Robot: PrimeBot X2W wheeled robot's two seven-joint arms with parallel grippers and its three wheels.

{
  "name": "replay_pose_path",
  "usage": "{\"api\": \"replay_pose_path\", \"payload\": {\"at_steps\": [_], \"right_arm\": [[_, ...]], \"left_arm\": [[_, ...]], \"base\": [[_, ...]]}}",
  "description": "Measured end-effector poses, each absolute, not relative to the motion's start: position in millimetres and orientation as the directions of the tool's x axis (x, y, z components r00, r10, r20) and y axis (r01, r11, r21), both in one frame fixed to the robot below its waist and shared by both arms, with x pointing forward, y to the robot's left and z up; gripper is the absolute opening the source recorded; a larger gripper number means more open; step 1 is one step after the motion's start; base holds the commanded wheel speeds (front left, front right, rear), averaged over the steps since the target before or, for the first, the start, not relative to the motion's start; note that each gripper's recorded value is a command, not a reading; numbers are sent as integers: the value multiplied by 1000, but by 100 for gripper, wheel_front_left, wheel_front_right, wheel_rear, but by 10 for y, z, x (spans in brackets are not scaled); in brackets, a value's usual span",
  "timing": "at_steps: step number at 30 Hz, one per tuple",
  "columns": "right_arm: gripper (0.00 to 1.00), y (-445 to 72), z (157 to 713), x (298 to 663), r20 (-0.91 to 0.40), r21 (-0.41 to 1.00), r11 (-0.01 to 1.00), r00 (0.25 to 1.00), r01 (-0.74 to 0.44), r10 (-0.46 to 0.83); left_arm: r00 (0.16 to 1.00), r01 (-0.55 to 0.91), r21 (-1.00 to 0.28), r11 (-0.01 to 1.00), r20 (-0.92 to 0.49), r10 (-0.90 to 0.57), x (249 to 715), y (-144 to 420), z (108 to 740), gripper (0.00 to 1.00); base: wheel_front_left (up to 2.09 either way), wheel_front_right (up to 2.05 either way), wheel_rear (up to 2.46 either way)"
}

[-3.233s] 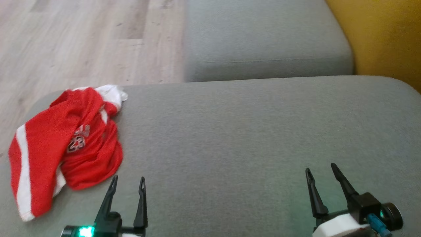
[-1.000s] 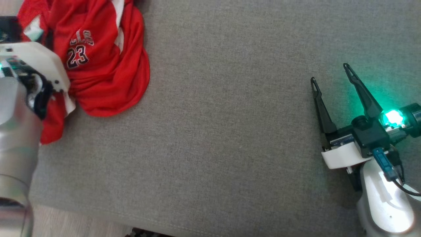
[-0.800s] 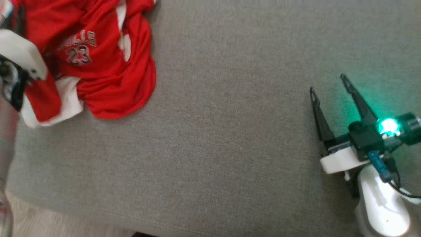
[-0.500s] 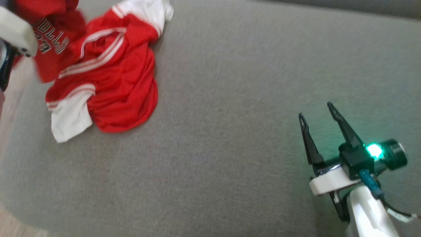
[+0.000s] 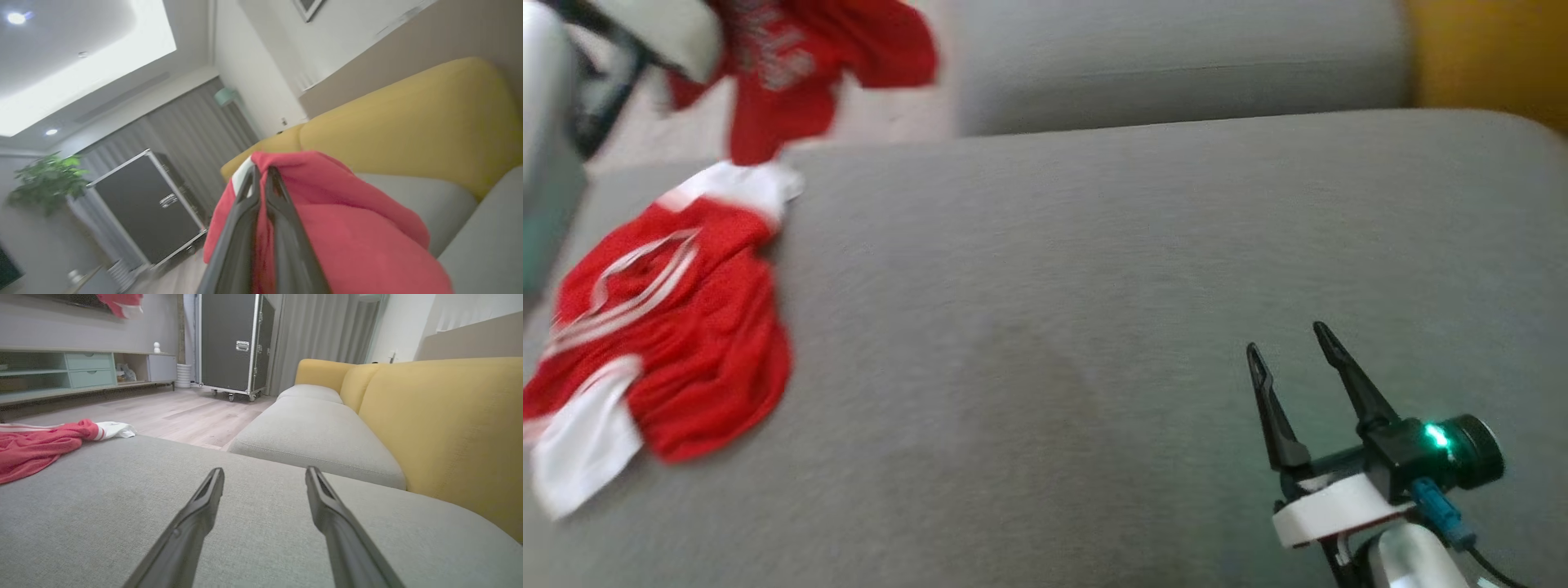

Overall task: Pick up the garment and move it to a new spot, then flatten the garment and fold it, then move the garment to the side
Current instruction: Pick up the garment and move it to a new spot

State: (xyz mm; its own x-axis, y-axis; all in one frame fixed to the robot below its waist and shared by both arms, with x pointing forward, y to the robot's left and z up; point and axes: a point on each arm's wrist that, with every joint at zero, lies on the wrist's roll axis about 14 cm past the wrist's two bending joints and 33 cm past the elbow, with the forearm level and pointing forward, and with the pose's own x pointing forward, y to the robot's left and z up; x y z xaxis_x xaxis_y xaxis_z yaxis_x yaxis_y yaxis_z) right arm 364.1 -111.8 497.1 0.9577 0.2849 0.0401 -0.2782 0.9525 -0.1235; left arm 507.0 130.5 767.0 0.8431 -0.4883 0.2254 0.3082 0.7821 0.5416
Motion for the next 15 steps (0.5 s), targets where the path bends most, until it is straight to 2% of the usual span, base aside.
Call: {"api": "replay_pose_path", "payload": {"at_steps": [5,6,9,13,15], "right_arm": [[100,-1482,5138,3438,94,-96,983,982,-157,166],[100,-1482,5138,3438,94,-96,983,982,-157,166],[100,-1701,5191,3307,112,-83,993,989,-82,91],[100,-1988,5236,3147,126,-65,998,992,19,-11],[100,-2089,5209,3103,115,-61,997,992,55,-48]], "left_arm": [[692,513,544,664,196,-695,4946,178,7575,0],[692,513,544,664,196,-695,4946,178,7575,0],[609,609,523,596,172,-774,4848,-375,7339,0],[530,727,466,505,87,-843,4687,-899,6597,0],[502,794,386,470,19,-865,4559,-1058,6045,0]], "base": [[0,0,0],[0,0,0],[0,0,0],[0,0,0],[0,0,0]]}}
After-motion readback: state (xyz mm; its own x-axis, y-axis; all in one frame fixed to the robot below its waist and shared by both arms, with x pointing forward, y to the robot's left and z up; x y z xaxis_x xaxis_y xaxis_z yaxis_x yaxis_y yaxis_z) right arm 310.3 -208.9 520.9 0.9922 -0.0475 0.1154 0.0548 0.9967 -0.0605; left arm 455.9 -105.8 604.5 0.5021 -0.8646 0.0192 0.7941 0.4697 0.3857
